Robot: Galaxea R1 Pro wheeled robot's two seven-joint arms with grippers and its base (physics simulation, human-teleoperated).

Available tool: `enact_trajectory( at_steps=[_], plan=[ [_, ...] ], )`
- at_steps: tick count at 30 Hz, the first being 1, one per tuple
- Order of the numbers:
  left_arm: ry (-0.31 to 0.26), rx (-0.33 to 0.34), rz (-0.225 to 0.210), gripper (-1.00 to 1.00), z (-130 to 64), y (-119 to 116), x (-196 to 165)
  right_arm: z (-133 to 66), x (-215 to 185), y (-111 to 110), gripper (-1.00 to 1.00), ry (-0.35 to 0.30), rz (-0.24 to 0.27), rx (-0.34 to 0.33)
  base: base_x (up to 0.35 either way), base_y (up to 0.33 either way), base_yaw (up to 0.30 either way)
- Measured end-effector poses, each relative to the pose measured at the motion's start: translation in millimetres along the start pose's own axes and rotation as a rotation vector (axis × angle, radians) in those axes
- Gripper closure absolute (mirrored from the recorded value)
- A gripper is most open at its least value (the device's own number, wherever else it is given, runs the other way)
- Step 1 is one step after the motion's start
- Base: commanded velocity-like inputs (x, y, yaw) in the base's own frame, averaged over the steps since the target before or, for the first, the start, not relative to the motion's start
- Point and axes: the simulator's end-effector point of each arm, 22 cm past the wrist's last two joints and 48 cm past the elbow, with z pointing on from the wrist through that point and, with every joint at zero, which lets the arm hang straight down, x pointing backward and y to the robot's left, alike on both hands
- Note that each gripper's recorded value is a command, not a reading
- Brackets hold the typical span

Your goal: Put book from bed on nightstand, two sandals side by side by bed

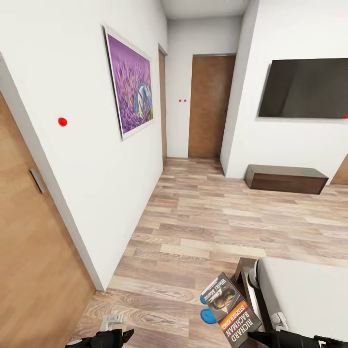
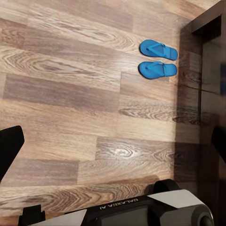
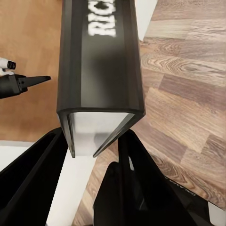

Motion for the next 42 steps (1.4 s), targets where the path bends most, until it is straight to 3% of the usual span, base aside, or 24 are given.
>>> enact_trajectory(
  at_steps=[42],
  plan=[
    [-0.038, 0.006, 0.014, -1.0, -7.0, -5.6, -18.1, -5.0, -12.9, 9.0, 1.0, -0.024, -0.033, -0.006, 0.0, 0.0, 0.0]
  ],
)
